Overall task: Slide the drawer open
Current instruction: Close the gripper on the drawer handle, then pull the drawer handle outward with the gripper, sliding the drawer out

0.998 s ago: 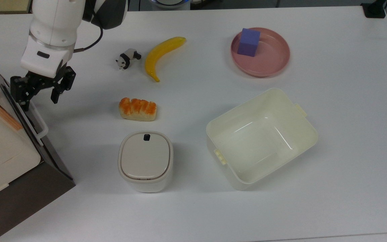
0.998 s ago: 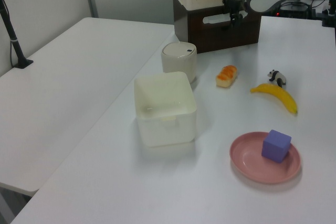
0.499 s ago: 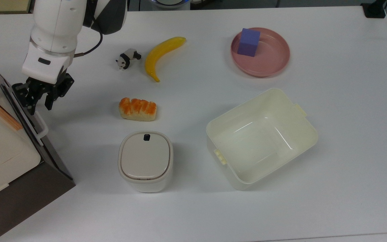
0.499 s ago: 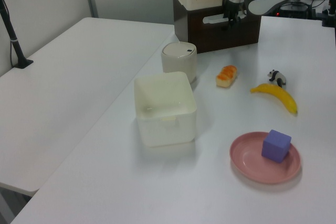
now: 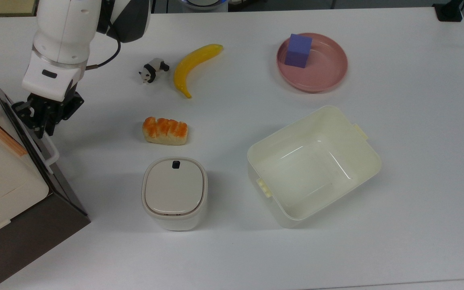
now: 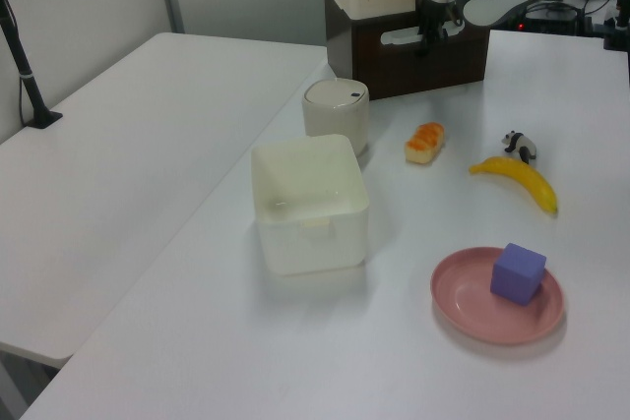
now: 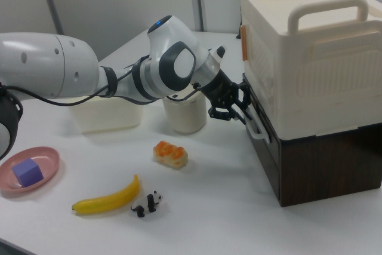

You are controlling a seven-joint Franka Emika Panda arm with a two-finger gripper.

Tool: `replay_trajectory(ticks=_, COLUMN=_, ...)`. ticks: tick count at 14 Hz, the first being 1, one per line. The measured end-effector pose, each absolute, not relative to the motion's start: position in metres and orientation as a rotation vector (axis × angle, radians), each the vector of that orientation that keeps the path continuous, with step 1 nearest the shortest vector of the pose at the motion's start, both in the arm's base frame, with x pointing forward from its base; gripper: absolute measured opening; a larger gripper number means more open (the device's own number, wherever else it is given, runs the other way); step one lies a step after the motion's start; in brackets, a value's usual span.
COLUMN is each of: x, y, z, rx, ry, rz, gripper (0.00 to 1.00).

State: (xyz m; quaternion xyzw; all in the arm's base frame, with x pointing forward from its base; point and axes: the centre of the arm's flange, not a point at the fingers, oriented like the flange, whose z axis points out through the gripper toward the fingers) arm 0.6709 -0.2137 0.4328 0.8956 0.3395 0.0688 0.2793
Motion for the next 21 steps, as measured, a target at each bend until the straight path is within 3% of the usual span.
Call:
replay_trajectory(ticks=11, x=0.670, y=-0.209, z=0.433, rx=2.425, ry=0.858, rz=0.202, gripper=0.14)
replay_trajectory(ticks=21, x=0.647, y=-0.177, z=0.438, rx=2.447, ry=0.835, rz=0.207, gripper=0.14)
